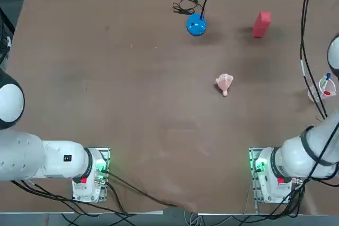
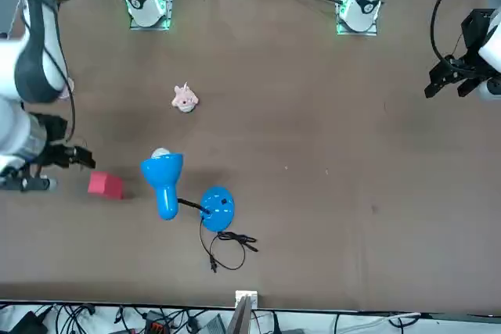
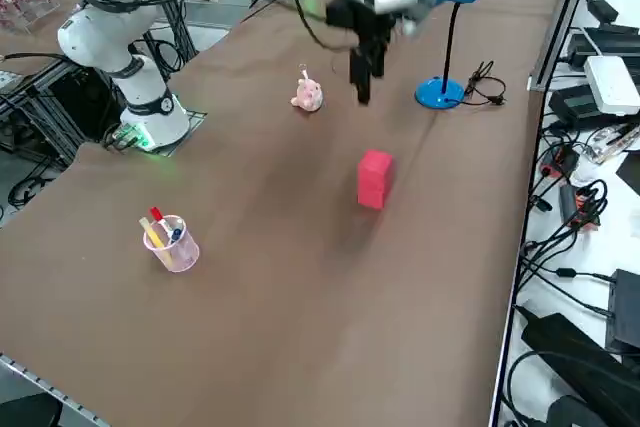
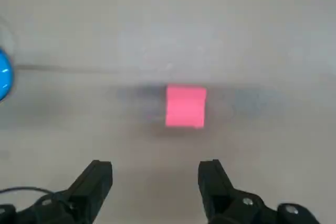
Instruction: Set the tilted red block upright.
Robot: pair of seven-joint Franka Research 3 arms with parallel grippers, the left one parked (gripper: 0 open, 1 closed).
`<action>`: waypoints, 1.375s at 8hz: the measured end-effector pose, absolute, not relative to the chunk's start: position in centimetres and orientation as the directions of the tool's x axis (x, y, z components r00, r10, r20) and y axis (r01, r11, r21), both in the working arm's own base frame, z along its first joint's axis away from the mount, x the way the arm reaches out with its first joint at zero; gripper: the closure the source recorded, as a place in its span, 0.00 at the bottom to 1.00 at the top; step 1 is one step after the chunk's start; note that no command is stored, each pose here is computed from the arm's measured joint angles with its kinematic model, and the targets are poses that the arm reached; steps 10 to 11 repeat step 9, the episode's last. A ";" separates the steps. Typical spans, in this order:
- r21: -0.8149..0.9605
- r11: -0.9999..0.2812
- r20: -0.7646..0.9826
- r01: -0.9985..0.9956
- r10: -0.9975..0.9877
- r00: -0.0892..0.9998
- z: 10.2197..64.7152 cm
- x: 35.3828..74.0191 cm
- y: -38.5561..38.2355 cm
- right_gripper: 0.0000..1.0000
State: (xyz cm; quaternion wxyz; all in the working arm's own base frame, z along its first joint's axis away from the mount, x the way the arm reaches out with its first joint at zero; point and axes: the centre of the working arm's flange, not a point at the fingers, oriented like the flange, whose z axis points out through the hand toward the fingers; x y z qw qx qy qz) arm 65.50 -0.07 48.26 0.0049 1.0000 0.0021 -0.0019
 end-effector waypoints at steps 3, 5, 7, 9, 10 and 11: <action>0.015 -1.000 -0.022 0.016 0.016 1.000 55.3 61.4 0.8 0.00; 0.017 -1.000 0.008 0.012 0.013 1.000 58.5 58.7 0.7 0.00; 0.017 -1.000 0.031 0.006 0.007 0.999 60.9 56.0 0.5 0.00; 0.016 -1.000 0.034 -0.004 -0.003 0.999 62.8 54.1 0.5 0.00; 0.016 -1.000 0.034 -0.004 -0.003 0.999 62.8 54.1 0.5 0.00; 0.016 -1.000 0.034 -0.004 -0.003 0.999 62.8 54.1 0.5 0.00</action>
